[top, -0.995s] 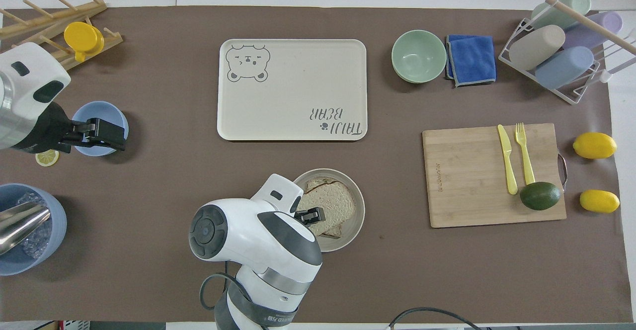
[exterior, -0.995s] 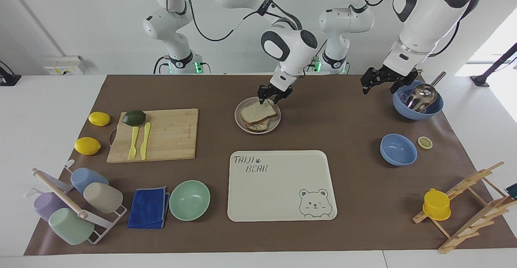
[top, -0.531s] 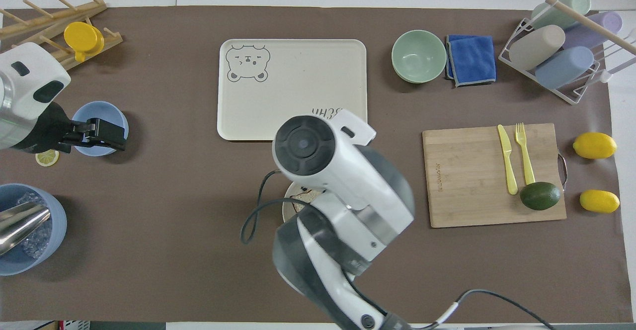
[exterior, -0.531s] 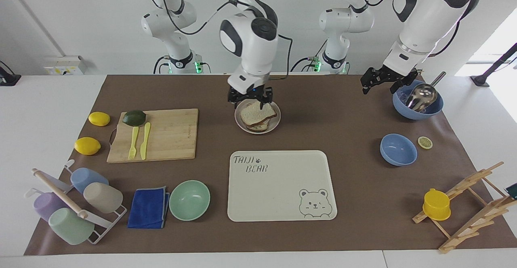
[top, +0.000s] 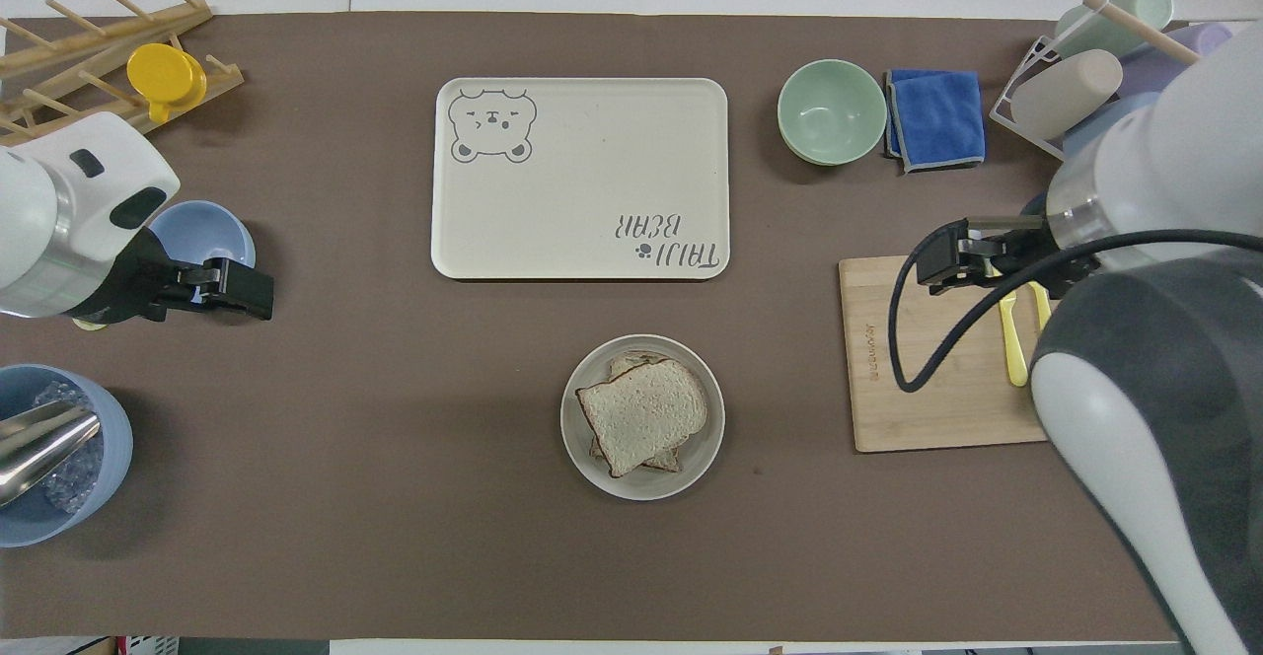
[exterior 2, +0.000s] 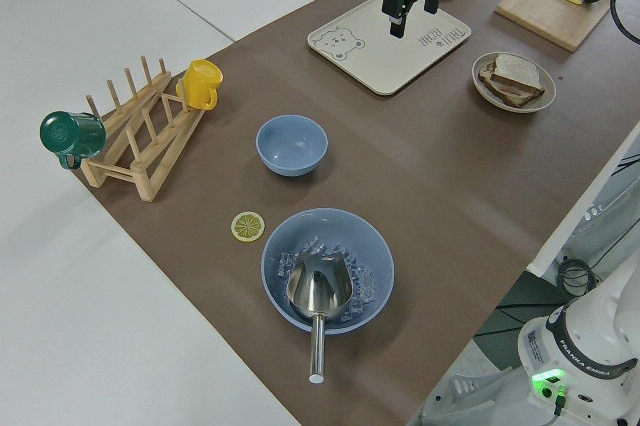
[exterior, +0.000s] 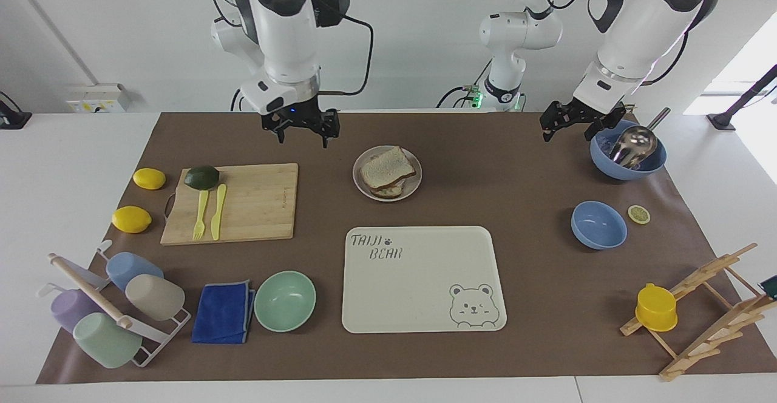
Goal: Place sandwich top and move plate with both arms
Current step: 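Release the bread on the egg and withdraw the right gripper, then reach the left gripper to the plate rim while the right gripper retracts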
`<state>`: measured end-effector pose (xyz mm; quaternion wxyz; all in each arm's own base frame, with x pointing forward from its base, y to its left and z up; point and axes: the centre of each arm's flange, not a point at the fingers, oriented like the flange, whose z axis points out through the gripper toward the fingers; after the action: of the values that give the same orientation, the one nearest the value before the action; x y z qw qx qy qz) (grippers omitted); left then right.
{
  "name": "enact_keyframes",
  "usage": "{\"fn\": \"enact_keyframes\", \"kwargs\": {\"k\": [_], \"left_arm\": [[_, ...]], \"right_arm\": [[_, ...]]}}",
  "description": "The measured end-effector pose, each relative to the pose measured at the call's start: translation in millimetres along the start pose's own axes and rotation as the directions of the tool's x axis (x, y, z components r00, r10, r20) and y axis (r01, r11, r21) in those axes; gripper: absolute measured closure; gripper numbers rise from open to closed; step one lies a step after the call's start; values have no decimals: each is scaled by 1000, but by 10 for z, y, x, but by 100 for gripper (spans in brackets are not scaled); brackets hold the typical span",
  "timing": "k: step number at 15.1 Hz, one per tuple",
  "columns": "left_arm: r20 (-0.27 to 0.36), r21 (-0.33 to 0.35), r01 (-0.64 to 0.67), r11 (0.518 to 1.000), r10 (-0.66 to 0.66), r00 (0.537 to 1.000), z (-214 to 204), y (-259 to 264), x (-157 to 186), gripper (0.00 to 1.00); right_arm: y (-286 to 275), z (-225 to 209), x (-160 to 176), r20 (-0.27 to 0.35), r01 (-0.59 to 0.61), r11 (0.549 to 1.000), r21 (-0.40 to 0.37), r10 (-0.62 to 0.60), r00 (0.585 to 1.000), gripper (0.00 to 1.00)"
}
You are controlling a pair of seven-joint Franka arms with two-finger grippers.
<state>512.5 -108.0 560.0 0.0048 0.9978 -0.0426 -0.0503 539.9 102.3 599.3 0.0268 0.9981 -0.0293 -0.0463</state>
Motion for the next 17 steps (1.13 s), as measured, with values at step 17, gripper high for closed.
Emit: {"fn": "enact_keyframes", "kwargs": {"k": [17], "left_arm": [[-7, -155, -34, 987, 34, 999, 2284, 1815, -918, 0]], "right_arm": [[797, 44, 56, 12, 46, 999, -3, -46, 999, 0]]}}
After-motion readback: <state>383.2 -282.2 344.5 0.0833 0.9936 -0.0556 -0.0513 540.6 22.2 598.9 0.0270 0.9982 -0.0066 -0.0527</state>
